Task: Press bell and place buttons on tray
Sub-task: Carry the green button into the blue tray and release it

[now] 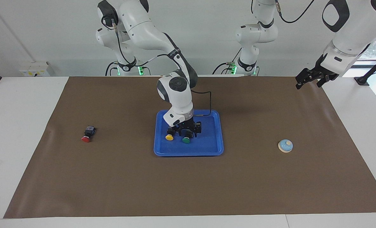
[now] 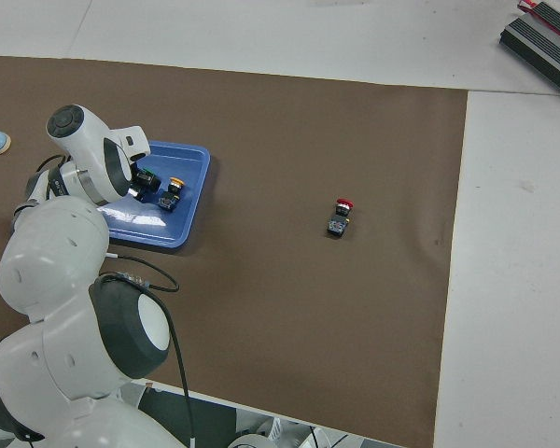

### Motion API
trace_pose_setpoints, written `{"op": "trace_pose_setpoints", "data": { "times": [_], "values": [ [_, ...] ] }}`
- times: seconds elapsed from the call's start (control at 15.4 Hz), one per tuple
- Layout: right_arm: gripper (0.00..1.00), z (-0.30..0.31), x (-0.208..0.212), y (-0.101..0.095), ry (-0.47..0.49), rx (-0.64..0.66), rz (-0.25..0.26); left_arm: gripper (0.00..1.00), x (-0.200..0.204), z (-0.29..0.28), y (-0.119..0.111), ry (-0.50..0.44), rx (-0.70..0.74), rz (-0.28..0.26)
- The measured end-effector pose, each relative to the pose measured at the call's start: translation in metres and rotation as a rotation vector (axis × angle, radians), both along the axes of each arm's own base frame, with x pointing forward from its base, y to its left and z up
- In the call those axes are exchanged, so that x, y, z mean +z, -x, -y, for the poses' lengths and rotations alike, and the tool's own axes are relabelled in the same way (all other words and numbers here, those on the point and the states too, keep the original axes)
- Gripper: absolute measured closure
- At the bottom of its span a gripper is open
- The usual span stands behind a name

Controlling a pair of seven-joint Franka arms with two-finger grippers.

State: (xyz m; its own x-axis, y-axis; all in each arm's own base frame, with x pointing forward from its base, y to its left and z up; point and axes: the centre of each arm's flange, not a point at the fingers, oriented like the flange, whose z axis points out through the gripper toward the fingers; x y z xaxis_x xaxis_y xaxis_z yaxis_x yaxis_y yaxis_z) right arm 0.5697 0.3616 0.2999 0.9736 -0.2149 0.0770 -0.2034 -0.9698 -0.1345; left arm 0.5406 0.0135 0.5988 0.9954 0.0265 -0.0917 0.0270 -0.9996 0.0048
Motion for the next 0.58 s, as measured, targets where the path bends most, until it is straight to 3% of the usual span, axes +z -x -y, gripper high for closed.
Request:
{"op": "trace_pose_setpoints", "data": {
  "times": [0.06,0.39,0.58],
  "values": [
    [0.0,0.004,0.006,-0.003,0.003,-0.014,-0.004,0.0,0.0,0.0,0.0,0.0,0.0,0.0],
    [0.0,0.073,0.081,-0.03,0.027,-0.097,-0.034,0.0,0.0,0.0,0.0,0.0,0.0,0.0],
    [0.0,0.137,0.126,-0.036,0.057,-0.025,-0.058,0.0,0.0,0.0,0.0,0.0,0.0,0.0]
  ]
}}
